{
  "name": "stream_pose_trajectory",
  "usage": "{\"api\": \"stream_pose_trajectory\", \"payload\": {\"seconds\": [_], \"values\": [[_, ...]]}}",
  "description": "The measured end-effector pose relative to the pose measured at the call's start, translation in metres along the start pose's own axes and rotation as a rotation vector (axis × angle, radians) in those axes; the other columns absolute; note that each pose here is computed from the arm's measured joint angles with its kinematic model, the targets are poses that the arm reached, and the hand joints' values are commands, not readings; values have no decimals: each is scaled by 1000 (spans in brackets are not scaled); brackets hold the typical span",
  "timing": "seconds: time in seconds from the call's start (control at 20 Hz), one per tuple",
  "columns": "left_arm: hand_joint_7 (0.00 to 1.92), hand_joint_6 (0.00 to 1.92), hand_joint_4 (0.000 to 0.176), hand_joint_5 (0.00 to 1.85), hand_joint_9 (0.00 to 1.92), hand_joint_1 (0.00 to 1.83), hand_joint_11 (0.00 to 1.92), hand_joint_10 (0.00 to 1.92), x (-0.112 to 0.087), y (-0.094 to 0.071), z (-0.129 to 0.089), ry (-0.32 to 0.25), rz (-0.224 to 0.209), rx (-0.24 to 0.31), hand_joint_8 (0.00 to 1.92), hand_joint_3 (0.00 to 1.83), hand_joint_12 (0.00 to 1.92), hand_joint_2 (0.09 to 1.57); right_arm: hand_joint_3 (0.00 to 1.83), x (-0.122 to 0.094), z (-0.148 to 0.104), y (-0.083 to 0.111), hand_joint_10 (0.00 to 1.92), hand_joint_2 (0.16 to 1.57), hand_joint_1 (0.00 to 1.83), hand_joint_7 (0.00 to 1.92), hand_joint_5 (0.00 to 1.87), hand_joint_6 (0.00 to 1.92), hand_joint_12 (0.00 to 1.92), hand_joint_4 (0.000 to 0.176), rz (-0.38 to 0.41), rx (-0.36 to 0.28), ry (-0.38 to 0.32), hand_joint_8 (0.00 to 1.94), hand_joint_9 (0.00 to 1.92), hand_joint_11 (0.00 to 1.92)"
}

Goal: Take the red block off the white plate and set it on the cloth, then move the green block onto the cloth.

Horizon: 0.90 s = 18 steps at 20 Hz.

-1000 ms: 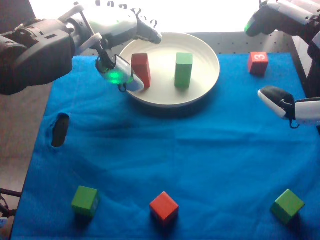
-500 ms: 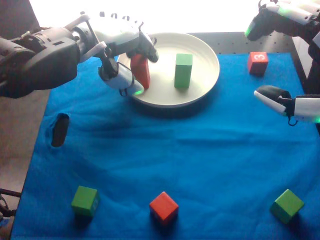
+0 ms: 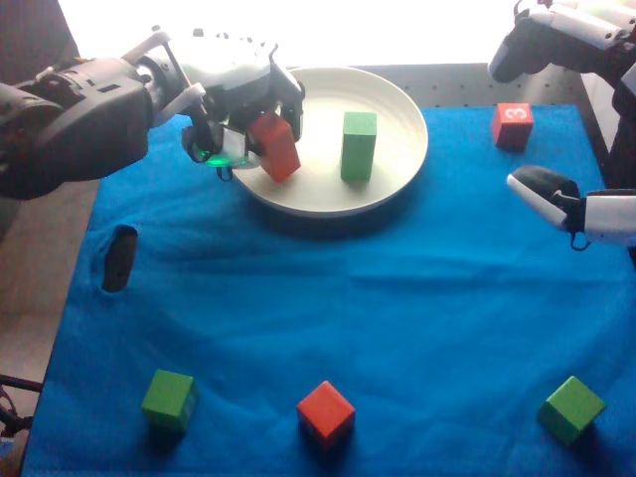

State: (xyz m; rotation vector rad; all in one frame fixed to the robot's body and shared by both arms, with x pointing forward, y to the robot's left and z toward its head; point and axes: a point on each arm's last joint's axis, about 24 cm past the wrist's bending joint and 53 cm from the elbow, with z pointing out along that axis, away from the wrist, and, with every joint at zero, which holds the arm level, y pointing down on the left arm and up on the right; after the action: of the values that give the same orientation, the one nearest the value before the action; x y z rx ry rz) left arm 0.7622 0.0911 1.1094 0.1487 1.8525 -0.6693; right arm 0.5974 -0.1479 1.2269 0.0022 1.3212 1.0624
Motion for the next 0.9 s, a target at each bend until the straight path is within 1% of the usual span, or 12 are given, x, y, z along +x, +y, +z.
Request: {"api": "stream_pose_trajectory", "payload": {"seconds": [0.05,0.15,0.3,0.45,0.55,0.6,0.65,0.7,0.75,0.8,0.85,0.9], "values": [[737,1274,0,741,707,1335,477,1583,0,0,0,-1,0,0,1331,0,1832,1229,611,0,0,0,1473,671,1018,368,350,1206,1831,0,0,0,0,1273,319,202],[750,1244,0,754,725,1340,532,1567,-9,-2,-5,-32,-17,10,1306,0,1765,1221,616,1,0,0,1482,661,1024,380,363,1209,1840,0,2,0,1,1270,336,237],[712,1359,0,726,696,1330,519,1565,-24,-9,-19,-83,-26,35,1317,3,1690,1237,633,1,0,0,1494,653,1023,364,337,1221,1840,0,2,0,0,1272,312,211],[742,1318,0,697,747,1336,587,1526,-45,-16,-47,-172,-28,74,1337,0,1639,1229,680,1,-1,-1,1499,622,1005,394,351,1248,1836,0,1,1,0,1284,359,294],[780,1290,0,698,720,1338,522,1541,-54,-18,-65,-218,-19,92,1334,0,1693,1226,676,2,-2,-2,1482,630,1015,390,338,1238,1826,0,1,6,5,1277,357,285],[782,1294,0,676,687,1334,462,1580,-56,-20,-76,-238,-18,101,1360,2,1764,1235,668,3,-2,-2,1495,625,1062,413,342,1236,1853,0,2,8,6,1285,375,298],[788,1253,0,687,682,1335,466,1591,-57,-21,-85,-253,-15,108,1371,0,1819,1234,666,3,-2,-2,1513,626,1073,424,343,1246,1872,0,2,8,6,1306,393,312],[787,1262,0,697,667,1333,422,1586,-55,-25,-94,-269,-16,122,1376,0,1841,1235,674,2,-2,-2,1533,624,1062,433,345,1262,1894,0,3,7,5,1327,402,322],[814,1294,0,726,667,1336,411,1539,-54,-26,-101,-277,-15,128,1303,0,1783,1224,687,3,-2,-1,1560,612,1079,429,344,1288,1916,0,6,8,4,1350,390,318],[823,1258,0,726,697,1340,476,1534,-51,-28,-106,-279,-13,135,1293,0,1793,1216,689,3,-2,-1,1549,608,1089,425,345,1283,1920,0,9,9,4,1325,371,301],[872,1166,0,743,793,1248,668,1552,-47,-31,-112,-281,-13,144,1380,0,1895,1209,686,3,-3,-2,1507,610,1077,415,345,1252,1892,0,8,10,6,1265,351,291],[881,1122,0,769,795,1227,667,1512,-42,-33,-119,-278,-21,156,1393,0,1916,1203,680,4,-4,-2,1482,616,1068,402,354,1222,1872,0,6,12,8,1229,326,280]]}}
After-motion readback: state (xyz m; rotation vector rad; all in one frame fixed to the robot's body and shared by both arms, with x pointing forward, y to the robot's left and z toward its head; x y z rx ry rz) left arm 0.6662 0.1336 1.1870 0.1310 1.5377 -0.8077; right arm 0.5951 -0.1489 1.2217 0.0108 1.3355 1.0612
